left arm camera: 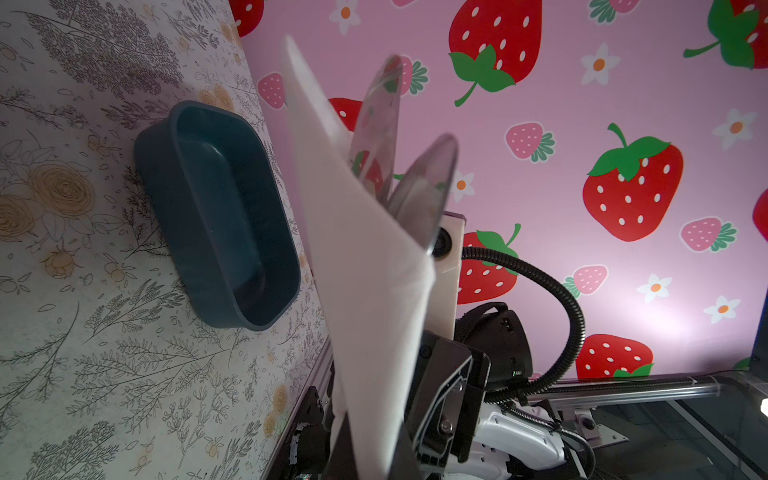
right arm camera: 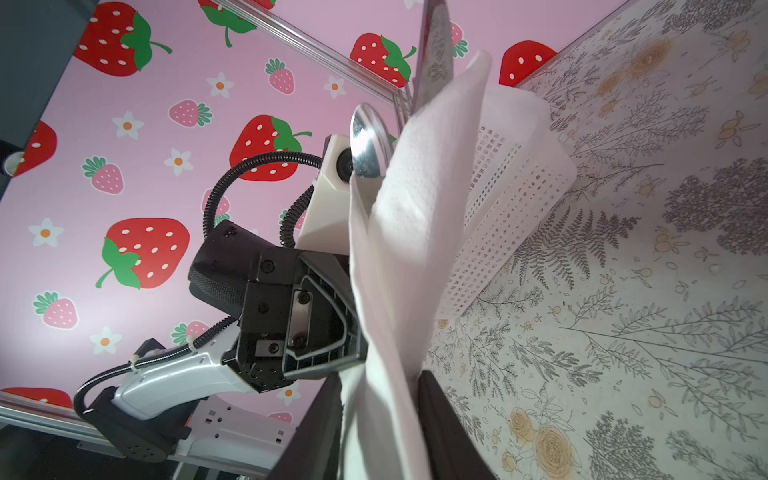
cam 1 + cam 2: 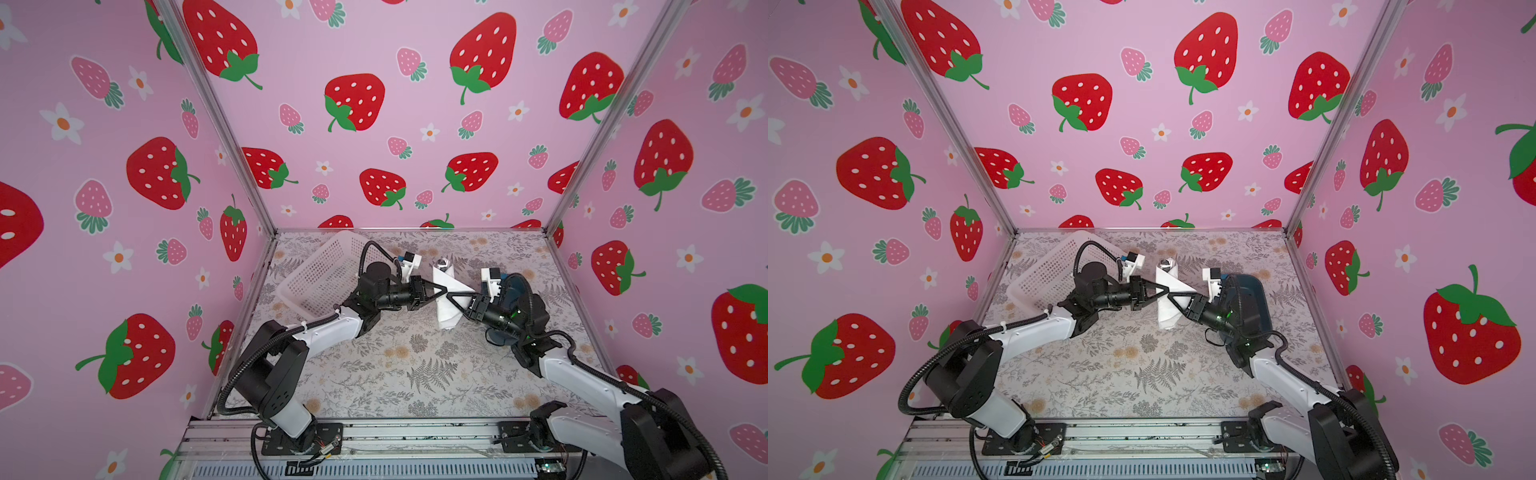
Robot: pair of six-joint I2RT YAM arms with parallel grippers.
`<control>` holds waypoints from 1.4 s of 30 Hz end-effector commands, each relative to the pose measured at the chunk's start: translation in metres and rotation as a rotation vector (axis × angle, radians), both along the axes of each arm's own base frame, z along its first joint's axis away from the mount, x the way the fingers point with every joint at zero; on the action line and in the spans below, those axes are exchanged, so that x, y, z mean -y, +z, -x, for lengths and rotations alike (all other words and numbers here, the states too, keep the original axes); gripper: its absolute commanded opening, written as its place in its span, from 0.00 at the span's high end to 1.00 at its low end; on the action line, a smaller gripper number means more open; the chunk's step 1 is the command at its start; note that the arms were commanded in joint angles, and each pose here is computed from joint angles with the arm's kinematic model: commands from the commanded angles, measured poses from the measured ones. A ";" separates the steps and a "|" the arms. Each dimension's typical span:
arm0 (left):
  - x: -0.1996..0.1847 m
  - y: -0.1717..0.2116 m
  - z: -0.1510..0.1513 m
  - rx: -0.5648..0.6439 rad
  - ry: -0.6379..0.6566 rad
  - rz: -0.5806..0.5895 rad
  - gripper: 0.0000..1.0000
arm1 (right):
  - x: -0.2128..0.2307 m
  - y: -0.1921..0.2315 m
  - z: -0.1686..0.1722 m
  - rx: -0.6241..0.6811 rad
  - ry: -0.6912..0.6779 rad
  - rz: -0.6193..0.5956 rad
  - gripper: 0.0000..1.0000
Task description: Place the utensils on the paper napkin and roll it up
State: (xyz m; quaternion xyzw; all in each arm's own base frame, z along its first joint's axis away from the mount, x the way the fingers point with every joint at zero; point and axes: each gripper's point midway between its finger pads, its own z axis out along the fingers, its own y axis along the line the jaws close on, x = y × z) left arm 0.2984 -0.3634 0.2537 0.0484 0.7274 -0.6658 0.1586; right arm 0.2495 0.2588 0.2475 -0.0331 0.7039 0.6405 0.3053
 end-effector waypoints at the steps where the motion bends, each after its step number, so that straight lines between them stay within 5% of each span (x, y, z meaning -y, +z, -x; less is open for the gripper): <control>1: 0.001 0.027 0.005 0.067 -0.022 0.067 0.91 | -0.003 0.020 0.001 0.045 0.014 -0.031 0.68; 12: 0.002 0.018 0.005 0.038 -0.019 0.049 0.85 | -0.004 0.033 0.001 0.072 0.021 -0.060 0.87; 32: 0.015 0.010 0.010 0.013 -0.090 0.050 0.63 | -0.005 0.035 0.001 0.079 0.029 -0.062 0.89; 42: 0.014 0.017 0.009 0.037 -0.069 0.073 0.75 | -0.005 0.034 0.002 0.079 0.033 -0.059 0.89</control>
